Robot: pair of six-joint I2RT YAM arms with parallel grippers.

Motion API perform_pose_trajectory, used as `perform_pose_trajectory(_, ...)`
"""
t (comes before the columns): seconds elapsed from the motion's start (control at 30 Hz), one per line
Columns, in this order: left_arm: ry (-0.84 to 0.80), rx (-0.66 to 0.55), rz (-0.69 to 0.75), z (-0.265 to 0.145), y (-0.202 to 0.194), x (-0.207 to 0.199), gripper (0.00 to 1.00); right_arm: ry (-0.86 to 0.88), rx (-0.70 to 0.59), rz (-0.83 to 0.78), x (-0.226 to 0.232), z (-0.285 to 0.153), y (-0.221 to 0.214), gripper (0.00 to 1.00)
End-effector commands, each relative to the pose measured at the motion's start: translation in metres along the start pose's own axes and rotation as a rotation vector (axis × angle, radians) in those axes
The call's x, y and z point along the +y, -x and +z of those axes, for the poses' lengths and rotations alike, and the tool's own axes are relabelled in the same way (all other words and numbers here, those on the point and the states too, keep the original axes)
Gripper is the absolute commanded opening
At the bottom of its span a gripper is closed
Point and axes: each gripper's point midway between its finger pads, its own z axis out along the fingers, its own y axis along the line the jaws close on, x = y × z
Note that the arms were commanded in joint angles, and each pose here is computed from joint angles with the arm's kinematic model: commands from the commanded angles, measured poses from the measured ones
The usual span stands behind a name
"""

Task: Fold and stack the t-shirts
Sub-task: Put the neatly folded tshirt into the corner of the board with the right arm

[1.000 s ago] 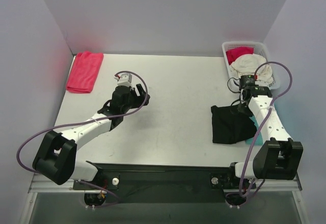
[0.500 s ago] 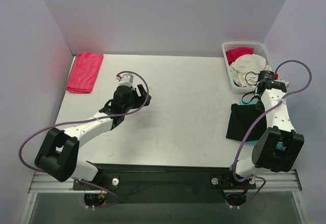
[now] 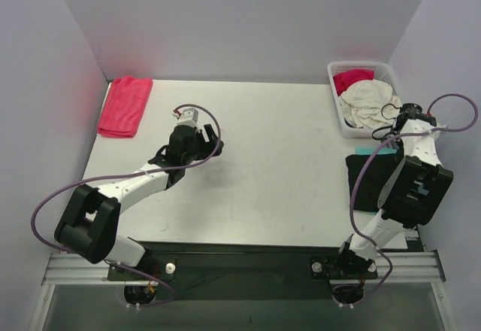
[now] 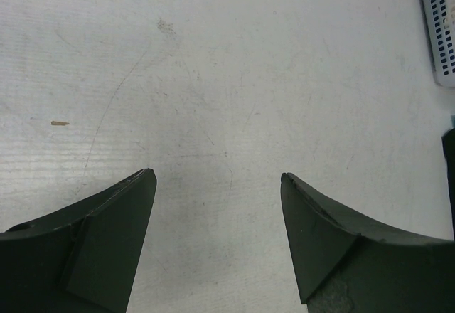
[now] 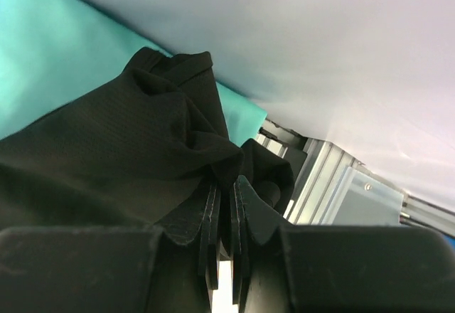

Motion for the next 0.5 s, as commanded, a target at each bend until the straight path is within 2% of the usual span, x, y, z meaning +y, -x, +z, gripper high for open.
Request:
perform_pose_trajectory(0.0,-0.051,-0.065,-0.007,0.003,0.028,-0.017,0.82,-0.083,-0.007,0.052,-0.010,0.007,0.012,0.00)
perform_pose_trajectory(0.27,-0.031,-0.049,-0.010,0.007,0.021,-0.010,0.82,-0.200,-0.003,0.092,-0.015,0.026,0.015,0.00)
perform_pose_trajectory(0.3,-0.030,-0.048,-0.010,0.007,0.020,-0.010,0.82,-0.208,-0.002,0.102,-0.016,0.027,0.015,0.10)
perform_pose_trajectory(0.37,-0.028,-0.045,-0.008,0.008,0.019,-0.009,0.82,-0.218,-0.005,0.110,-0.018,0.026,0.015,0.23)
perform_pose_trajectory(0.4,-0.028,-0.045,-0.007,0.007,0.019,-0.009,0.82,-0.222,-0.008,0.120,-0.020,0.025,0.016,0.36)
perform_pose_trajectory(0.47,-0.027,-0.046,-0.005,0.007,0.019,-0.008,0.83,-0.227,-0.026,0.139,-0.025,0.019,0.019,0.46)
